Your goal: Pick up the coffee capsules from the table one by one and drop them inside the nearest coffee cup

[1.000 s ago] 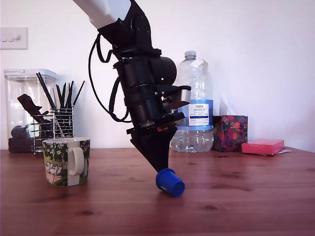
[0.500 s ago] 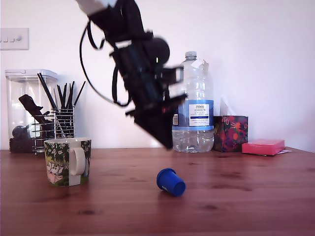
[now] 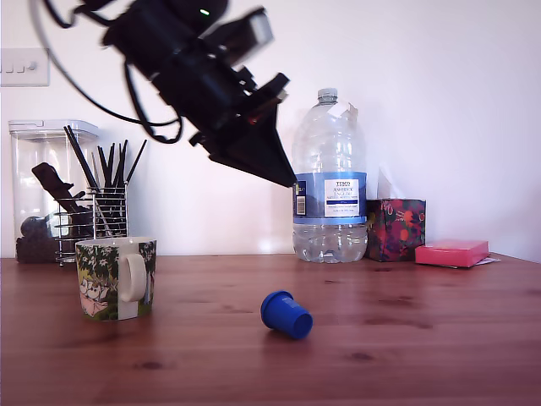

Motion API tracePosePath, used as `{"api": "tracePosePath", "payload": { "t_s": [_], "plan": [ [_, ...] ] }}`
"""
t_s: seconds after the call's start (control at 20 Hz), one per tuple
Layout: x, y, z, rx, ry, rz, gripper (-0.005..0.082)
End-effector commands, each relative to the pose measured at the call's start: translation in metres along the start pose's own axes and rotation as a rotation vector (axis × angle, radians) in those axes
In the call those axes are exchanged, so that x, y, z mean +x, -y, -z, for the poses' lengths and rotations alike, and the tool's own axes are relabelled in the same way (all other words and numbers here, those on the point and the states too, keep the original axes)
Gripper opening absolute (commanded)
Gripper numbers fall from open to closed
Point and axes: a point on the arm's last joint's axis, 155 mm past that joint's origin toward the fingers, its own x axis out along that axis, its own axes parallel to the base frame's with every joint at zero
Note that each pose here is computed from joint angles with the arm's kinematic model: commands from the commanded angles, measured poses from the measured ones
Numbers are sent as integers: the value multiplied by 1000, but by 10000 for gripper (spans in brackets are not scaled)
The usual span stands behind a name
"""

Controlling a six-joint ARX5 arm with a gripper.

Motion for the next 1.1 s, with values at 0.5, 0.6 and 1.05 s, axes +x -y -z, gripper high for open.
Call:
{"api": "tracePosePath", "payload": {
  "t_s": [0.5, 0.6, 1.05],
  "plan": [
    [-25, 34, 89, -5, 196, 15, -23],
    [-25, 34, 91, -12, 187, 17, -23],
    [-20, 46, 101, -76, 141, 38, 667]
  ]
}}
